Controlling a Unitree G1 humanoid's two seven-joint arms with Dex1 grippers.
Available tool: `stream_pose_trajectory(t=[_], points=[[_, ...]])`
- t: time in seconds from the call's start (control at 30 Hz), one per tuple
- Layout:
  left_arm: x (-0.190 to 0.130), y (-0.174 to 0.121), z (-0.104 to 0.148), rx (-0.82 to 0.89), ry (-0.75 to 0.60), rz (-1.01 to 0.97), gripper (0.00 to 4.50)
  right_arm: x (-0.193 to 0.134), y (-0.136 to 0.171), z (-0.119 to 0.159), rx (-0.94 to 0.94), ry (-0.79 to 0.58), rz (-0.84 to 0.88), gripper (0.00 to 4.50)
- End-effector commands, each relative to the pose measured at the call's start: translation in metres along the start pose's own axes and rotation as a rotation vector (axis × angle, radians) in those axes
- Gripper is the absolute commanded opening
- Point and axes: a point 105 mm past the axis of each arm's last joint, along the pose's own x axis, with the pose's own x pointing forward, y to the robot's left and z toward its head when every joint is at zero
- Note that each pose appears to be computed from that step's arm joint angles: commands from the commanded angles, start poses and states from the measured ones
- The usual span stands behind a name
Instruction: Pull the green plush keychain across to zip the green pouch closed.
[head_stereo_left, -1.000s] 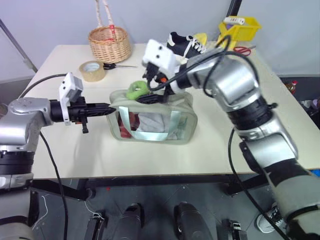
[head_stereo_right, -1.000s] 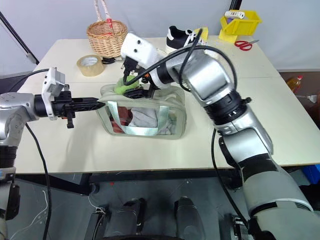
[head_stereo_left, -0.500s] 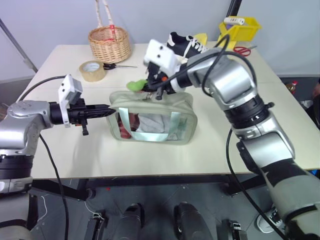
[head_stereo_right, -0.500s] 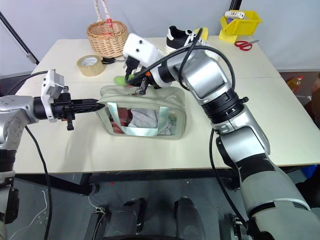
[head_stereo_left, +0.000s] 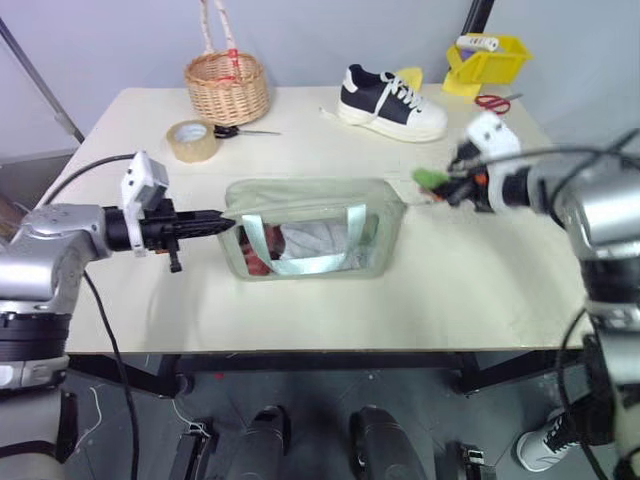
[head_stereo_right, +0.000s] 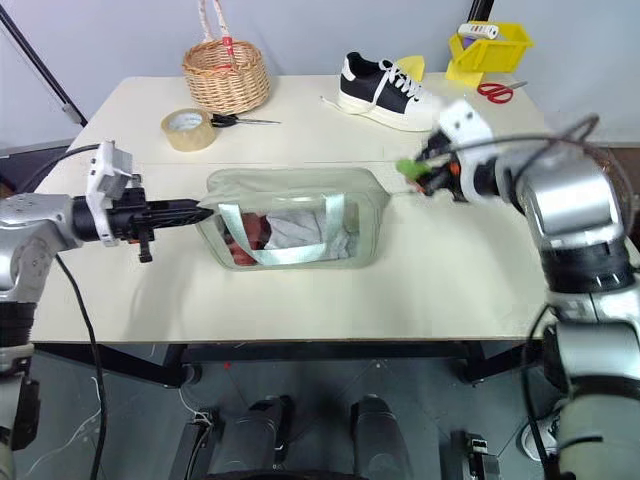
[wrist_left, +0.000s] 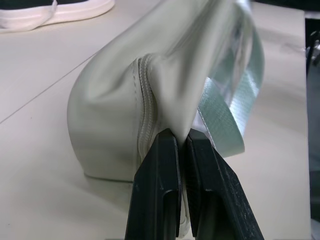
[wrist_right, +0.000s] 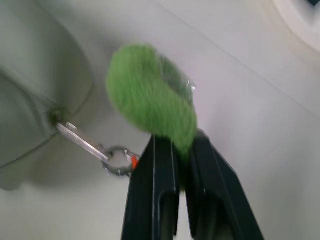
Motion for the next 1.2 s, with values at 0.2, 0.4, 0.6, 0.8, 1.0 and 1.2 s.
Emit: stream_pose_trajectory(t=[0.2, 0.4, 0.6, 0.8, 1.0, 1.2], points=[[-0.022, 0.014, -0.004, -0.045, 0.015, 0.119, 0.00, -0.005, 0.007, -0.049, -0.052, 0.132, -0.139, 0.04], [-0.024, 0.015, 0.001, -0.038, 0.015, 0.119, 0.00, 0.015, 0.034, -0.012, 0.064, -0.017, -0.055, 0.04], [-0.024, 0.015, 0.004, -0.025, 0.011, 0.113, 0.00, 0.007, 0.037, 0.019, 0.214, -0.139, 0.028, 0.38], [-0.019, 0.011, 0.010, -0.008, -0.009, 0.078, 0.00, -0.027, 0.047, 0.034, 0.133, -0.206, 0.194, 3.12], [-0.019, 0.011, 0.012, 0.024, 0.030, 0.040, 0.36, -0.056, 0.048, 0.046, -0.042, -0.307, 0.318, 4.17], [-0.028, 0.010, 0.028, -0.007, 0.022, -0.018, 3.02, -0.073, 0.056, 0.053, -0.145, -0.334, 0.440, 4.18]])
